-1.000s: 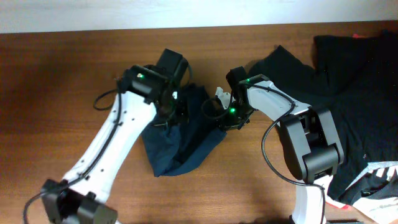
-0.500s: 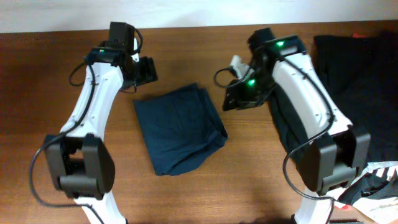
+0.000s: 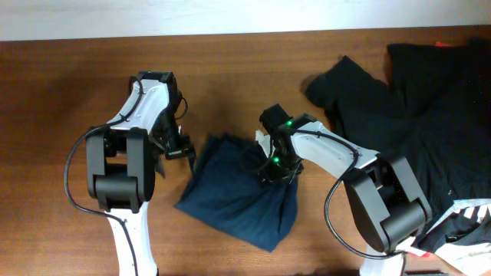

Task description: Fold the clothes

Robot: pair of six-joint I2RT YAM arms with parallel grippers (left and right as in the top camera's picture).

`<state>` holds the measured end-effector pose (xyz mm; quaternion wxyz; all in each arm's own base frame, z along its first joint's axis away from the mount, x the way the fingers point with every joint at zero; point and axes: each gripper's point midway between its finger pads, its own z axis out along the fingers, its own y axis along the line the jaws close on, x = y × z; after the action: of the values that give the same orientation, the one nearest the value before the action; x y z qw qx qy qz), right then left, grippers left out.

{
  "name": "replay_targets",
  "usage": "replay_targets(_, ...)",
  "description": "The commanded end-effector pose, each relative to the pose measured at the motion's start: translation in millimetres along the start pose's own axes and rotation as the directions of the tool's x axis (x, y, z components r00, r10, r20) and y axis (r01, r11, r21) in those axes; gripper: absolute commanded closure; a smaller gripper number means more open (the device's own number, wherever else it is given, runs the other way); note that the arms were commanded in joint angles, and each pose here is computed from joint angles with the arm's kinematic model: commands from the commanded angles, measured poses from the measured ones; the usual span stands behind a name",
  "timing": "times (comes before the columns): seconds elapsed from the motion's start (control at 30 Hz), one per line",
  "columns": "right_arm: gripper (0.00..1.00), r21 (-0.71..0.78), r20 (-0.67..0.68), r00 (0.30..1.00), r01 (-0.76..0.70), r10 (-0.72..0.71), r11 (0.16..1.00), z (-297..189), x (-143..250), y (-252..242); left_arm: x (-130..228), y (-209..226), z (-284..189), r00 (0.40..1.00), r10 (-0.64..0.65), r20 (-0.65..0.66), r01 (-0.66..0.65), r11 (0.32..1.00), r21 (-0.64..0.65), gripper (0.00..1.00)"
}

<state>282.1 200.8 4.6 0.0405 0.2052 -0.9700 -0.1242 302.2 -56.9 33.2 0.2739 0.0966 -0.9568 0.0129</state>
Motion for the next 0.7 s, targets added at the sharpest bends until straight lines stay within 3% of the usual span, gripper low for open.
replay_targets(0.0,0.41,0.219,0.007,0.999,-0.054,0.053,0.974,-5,-4,-57,-7,-19,-23,0.993,0.054,0.108,-0.065,0.992,0.105,0.29)
replay_targets(0.03,0.39,0.218,0.018,0.998,-0.065,0.062,0.974,-18,-11,-57,-8,-31,-32,0.983,0.100,0.151,-0.126,0.977,0.171,0.29)
replay_targets(0.1,0.38,0.231,0.048,0.997,-0.066,0.056,0.971,-57,-27,-50,-4,-76,-58,0.915,0.290,0.283,-0.382,0.849,0.365,0.28)
replay_targets(0.13,0.38,0.232,0.085,0.995,-0.066,0.047,0.970,-85,-37,-43,-3,-87,-64,0.873,0.353,0.336,-0.472,0.786,0.399,0.25)
replay_targets(0.17,0.36,0.240,0.145,0.987,-0.102,0.068,0.965,-119,-45,-37,-10,-92,-65,0.851,0.370,0.372,-0.505,0.772,0.388,0.18)
replay_targets(0.23,0.33,0.233,0.194,0.979,-0.113,0.068,0.966,-154,-46,-28,-17,-105,-63,0.817,0.396,0.419,-0.549,0.754,0.359,0.15)
replay_targets(0.3,0.32,0.232,0.203,0.977,-0.117,0.069,0.966,-173,-38,-23,-22,-118,-53,0.787,0.441,0.432,-0.584,0.757,0.293,0.13)
replay_targets(0.33,0.32,0.233,0.188,0.979,-0.117,0.073,0.965,-179,-28,-21,-26,-122,-42,0.772,0.473,0.424,-0.595,0.773,0.221,0.01)
replay_targets(0.4,0.32,0.238,0.152,0.985,-0.118,0.083,0.964,-179,-17,-21,-30,-128,-25,0.753,0.517,0.407,-0.610,0.781,0.134,0.01)
replay_targets(0.53,0.32,0.245,0.100,0.990,-0.119,0.097,0.962,-178,-4,-22,-22,-147,3,0.720,0.579,0.384,-0.653,0.752,0.091,0.01)
replay_targets(0.63,0.32,0.246,0.089,0.991,-0.118,0.099,0.962,-178,-1,-22,-41,-124,13,0.775,0.505,0.380,-0.529,0.848,-0.048,0.01)
replay_targets(0.67,0.32,0.246,0.089,0.991,-0.119,0.100,0.962,-178,-1,-22,-43,-125,12,0.772,0.505,0.386,-0.529,0.847,-0.052,0.01)
